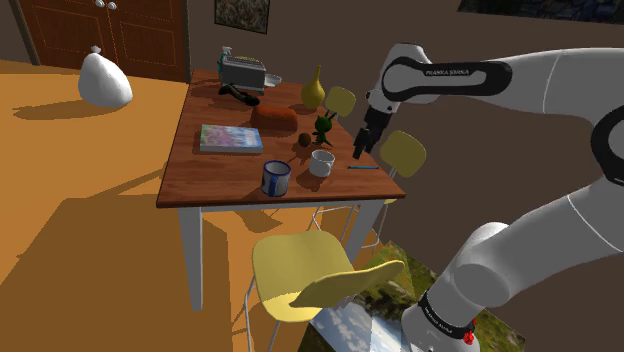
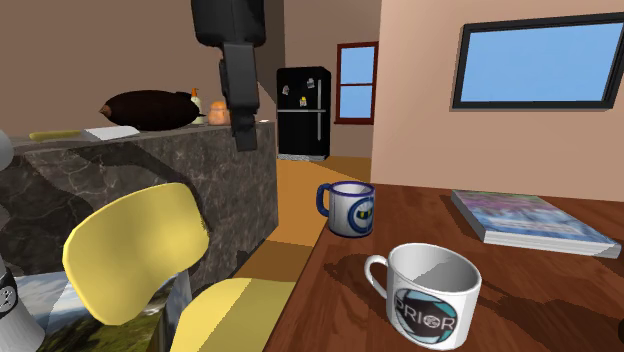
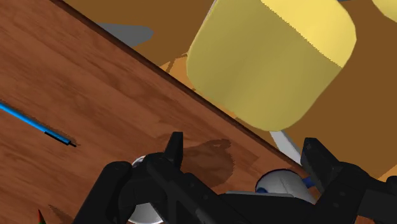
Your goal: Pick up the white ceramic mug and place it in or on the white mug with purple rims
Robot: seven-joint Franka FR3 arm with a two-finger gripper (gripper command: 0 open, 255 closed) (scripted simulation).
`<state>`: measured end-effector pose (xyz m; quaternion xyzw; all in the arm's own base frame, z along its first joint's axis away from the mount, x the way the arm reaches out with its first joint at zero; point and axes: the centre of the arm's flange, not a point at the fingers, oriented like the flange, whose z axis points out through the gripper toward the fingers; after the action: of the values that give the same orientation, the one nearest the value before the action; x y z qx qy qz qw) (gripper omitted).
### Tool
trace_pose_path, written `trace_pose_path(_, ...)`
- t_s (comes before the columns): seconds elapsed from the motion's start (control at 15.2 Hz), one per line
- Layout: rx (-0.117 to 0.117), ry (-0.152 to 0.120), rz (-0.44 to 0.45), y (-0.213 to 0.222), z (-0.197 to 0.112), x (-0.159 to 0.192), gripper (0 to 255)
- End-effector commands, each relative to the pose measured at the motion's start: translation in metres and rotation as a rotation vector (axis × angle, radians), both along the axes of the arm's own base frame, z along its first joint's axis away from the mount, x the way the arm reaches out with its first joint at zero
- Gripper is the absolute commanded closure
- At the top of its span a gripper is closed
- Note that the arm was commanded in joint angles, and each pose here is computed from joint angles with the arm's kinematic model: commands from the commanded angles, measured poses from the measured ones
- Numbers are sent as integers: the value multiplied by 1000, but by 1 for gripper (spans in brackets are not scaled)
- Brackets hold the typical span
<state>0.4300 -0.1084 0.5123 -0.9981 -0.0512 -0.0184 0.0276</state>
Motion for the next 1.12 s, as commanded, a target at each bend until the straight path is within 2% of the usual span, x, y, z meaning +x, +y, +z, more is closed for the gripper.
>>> trace_pose_path(0.0, 0, -6, 4, -13, -12, 19, 0)
trace_pose_path(1.06, 10, -46, 32, -122, -108, 168, 0)
